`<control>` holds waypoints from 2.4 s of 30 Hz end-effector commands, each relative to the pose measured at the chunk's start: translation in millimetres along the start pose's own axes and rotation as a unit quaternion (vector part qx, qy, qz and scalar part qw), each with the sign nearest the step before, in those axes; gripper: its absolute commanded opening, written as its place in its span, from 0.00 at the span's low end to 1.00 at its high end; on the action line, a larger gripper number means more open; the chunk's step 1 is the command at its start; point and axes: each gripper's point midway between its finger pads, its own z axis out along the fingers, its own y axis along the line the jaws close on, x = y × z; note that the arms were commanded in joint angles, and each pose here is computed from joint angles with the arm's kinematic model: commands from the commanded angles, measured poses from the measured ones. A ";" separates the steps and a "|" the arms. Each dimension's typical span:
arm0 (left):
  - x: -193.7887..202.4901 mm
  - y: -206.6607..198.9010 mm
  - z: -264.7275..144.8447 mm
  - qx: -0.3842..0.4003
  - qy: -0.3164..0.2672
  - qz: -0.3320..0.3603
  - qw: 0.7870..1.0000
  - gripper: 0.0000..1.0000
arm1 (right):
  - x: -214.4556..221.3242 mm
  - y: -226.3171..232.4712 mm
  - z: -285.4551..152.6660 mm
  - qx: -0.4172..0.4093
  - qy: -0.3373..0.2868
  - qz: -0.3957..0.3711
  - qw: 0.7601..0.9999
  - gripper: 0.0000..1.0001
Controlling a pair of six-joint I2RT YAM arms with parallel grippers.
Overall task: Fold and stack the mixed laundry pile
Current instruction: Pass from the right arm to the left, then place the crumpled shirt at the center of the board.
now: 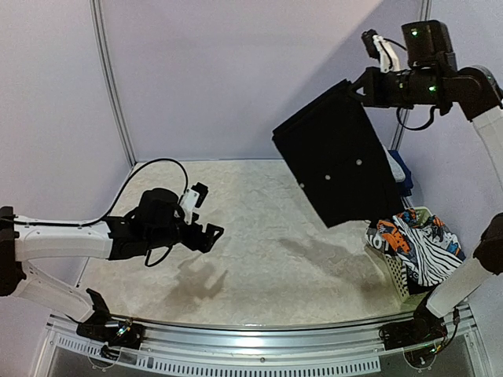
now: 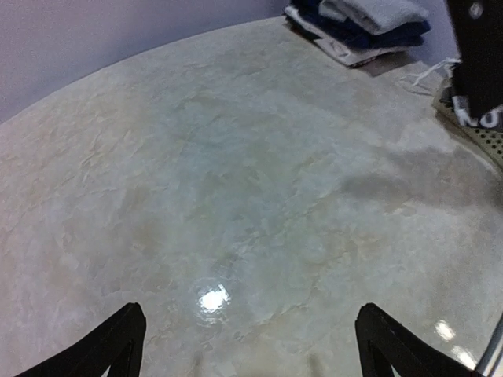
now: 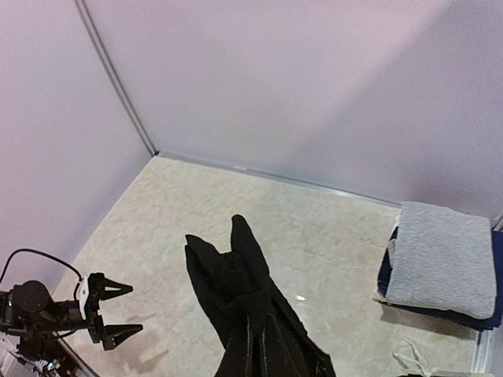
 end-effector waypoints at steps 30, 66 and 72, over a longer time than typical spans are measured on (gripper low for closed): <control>-144.4 -162.2 17.5 0.065 -0.380 0.367 0.846 0.53 | 17.6 101.6 60.3 -0.071 0.026 -0.012 0.997 0.00; -244.0 -106.8 -66.4 0.056 -0.088 0.288 0.952 0.00 | 44.6 -4.3 21.9 0.103 -0.020 -0.021 0.994 0.99; -197.2 -101.9 -16.8 0.161 -0.017 0.158 0.974 0.00 | 121.5 36.5 18.8 -0.075 0.052 -0.043 0.995 0.97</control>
